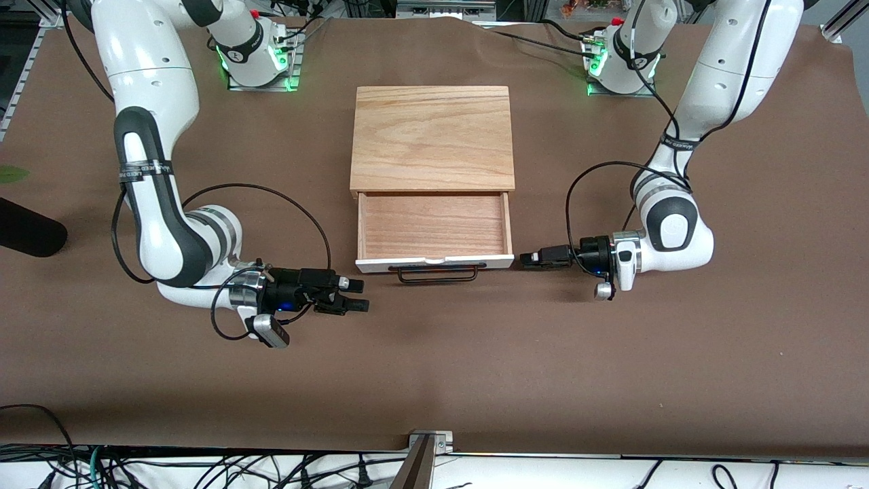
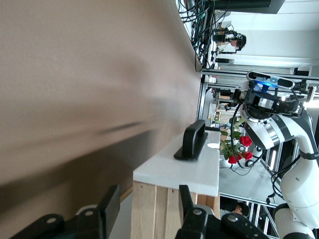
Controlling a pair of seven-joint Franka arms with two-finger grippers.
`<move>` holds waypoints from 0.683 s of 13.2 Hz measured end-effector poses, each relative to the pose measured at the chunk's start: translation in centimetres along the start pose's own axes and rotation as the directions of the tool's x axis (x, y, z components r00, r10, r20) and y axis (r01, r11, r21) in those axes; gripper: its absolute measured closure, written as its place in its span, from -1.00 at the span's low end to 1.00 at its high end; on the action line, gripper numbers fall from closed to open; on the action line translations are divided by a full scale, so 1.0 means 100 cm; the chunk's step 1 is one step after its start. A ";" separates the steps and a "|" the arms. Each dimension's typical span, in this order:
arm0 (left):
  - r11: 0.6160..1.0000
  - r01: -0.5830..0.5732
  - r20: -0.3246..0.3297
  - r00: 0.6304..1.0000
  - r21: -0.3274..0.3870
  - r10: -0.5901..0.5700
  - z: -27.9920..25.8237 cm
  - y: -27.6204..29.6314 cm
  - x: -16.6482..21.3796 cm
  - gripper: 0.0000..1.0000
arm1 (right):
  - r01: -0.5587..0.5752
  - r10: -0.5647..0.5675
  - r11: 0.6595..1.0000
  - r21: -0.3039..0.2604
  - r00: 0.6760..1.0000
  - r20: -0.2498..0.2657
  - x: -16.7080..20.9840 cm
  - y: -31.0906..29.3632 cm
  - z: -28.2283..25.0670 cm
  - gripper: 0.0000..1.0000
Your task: Pull top drawer with both arms simultaneously
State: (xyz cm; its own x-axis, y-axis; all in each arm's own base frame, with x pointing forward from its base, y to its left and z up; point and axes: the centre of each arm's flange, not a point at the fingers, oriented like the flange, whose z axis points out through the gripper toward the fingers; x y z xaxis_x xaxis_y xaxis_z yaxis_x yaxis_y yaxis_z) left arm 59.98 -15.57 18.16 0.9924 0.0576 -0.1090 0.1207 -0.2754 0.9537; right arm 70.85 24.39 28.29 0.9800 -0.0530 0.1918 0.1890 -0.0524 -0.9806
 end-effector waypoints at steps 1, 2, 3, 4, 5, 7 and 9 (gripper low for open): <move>1.000 0.003 0.001 1.000 0.001 -0.003 -0.001 0.002 -0.004 -0.27 | 0.003 -0.003 1.000 -0.003 1.000 0.005 0.000 0.000 -0.002 -1.00; 1.000 0.006 0.002 1.000 0.003 -0.006 -0.003 0.003 -0.009 -0.47 | 0.005 -0.005 1.000 -0.006 1.000 0.008 0.001 -0.001 -0.003 -1.00; 1.000 0.007 0.001 1.000 0.004 -0.007 -0.004 0.005 -0.011 -0.65 | 0.006 -0.006 1.000 -0.007 1.000 0.011 0.000 -0.001 -0.003 -1.00; 1.000 0.004 0.000 1.000 0.004 -0.004 -0.005 0.008 -0.013 -0.87 | 0.007 -0.007 1.000 -0.007 1.000 0.013 0.000 -0.001 -0.003 -1.00; 1.000 0.001 -0.002 1.000 0.005 -0.001 -0.006 0.010 -0.013 -1.00 | 0.007 -0.007 1.000 -0.007 1.000 0.013 0.000 -0.001 -0.003 -1.00; 1.000 -0.004 -0.003 1.000 0.005 0.004 -0.007 0.014 -0.014 -0.82 | 0.014 -0.013 1.000 -0.012 1.000 0.020 0.001 -0.003 -0.003 -1.00; 1.000 -0.004 -0.003 1.000 0.005 0.004 -0.007 0.015 -0.015 -0.35 | 0.021 -0.021 1.000 -0.020 0.999 0.029 0.001 -0.007 -0.004 -1.00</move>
State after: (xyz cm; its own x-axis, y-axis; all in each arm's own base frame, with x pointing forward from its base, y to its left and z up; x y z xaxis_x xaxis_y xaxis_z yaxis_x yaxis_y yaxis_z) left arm 58.66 -15.37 19.97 0.9928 0.0594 -0.1039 0.1165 -0.2802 0.9529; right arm 70.82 24.05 29.03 0.9773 -0.0228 0.2106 0.2085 -0.0730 -0.9753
